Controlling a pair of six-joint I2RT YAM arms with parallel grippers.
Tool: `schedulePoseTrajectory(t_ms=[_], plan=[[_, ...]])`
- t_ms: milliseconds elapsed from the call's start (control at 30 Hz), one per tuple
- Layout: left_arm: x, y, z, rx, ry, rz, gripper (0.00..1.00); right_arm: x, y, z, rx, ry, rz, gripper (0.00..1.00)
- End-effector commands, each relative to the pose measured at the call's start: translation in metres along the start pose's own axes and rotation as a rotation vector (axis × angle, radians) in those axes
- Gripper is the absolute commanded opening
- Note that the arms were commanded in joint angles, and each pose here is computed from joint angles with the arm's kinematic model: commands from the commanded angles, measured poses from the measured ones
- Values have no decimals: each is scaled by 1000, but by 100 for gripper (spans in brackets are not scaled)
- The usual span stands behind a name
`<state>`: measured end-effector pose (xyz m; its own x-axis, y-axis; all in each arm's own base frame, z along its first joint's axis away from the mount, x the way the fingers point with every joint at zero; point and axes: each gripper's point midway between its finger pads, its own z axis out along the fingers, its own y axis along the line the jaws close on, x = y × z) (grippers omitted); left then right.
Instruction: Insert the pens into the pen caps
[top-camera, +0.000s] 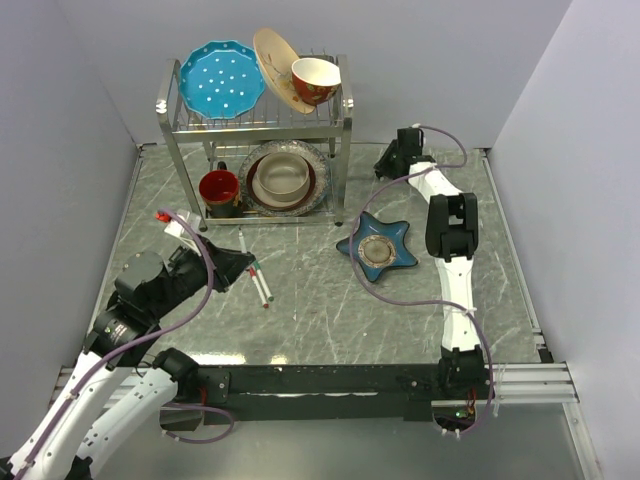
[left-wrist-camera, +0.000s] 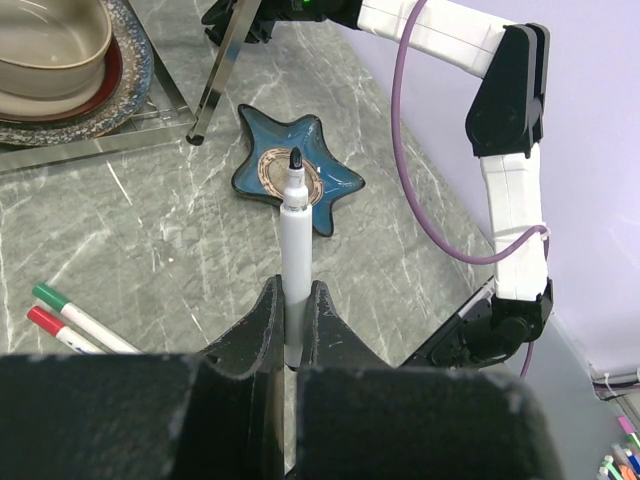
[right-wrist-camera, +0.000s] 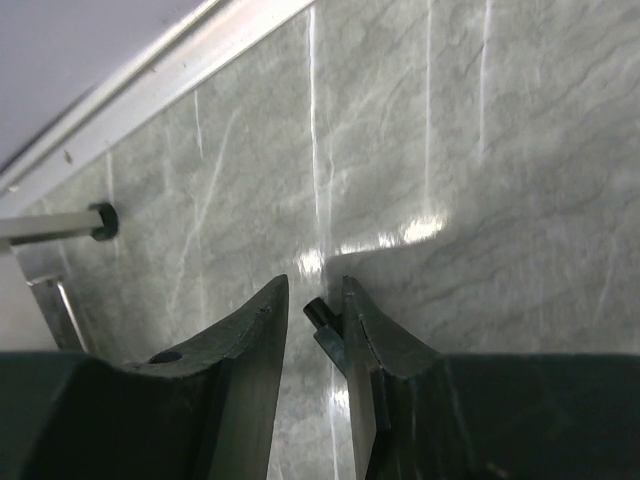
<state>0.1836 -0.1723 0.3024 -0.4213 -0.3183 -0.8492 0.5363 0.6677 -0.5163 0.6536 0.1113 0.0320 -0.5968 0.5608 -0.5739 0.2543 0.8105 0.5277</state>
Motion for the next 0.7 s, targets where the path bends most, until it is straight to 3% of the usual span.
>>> schedulePoseTrajectory(t_ms=[0,500,667], plan=[[-8,-9,-3,35,-30,-4,1,-13,14,-31,50,-8,-76,36],[-10,-12,-6,46,-39,-14,1,7,10,-41,107,31,-141,36],[-8,-12,-7,46,-39,-17,1,6,7,-41,161,24,-177,31]])
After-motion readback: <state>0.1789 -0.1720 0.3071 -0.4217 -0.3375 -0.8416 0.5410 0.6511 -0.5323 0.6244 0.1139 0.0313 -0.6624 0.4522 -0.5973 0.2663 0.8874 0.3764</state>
